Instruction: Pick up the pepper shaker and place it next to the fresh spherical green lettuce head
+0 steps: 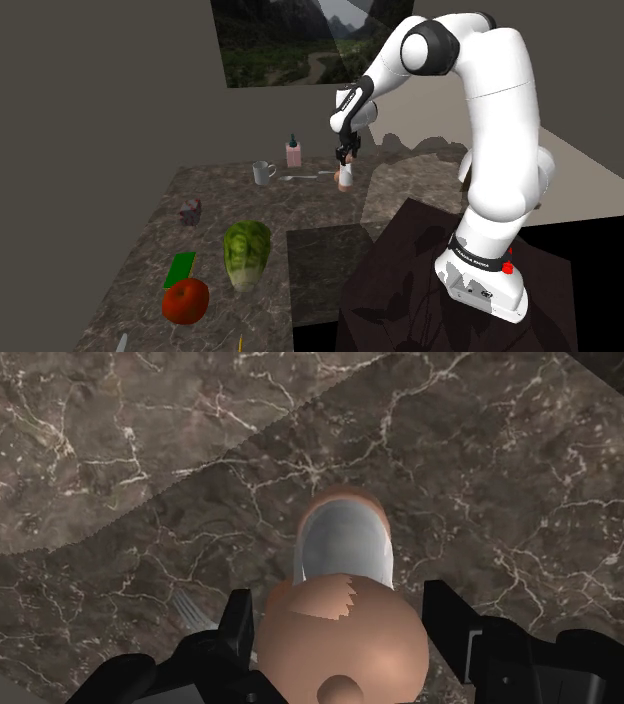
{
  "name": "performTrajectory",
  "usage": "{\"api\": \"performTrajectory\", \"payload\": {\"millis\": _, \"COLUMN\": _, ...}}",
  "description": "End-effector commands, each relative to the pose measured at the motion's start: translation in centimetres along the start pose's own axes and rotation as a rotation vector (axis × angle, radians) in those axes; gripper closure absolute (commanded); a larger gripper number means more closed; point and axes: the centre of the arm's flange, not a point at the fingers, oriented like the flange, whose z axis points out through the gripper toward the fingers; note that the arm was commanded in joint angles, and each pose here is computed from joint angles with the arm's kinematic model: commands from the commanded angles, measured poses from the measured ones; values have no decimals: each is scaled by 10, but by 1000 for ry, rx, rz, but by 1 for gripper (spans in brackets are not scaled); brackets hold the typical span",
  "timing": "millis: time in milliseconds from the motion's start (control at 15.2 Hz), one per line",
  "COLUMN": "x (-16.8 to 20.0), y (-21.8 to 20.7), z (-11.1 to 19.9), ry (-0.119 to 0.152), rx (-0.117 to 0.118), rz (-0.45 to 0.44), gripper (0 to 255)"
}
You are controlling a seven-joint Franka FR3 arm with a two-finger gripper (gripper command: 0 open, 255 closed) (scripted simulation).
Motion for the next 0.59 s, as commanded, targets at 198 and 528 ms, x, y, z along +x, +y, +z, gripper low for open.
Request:
{"api": "performTrajectory", "payload": {"millis": 198, "x": -1, "y": 3, "z": -25, "ry": 0, "rx": 0, "rz": 0, "gripper": 255}}
{"api": "performTrajectory", "payload": {"millis": 528, "x": -1, "y": 7, "z": -51, "ry": 0, "rx": 0, "rz": 0, "gripper": 255}}
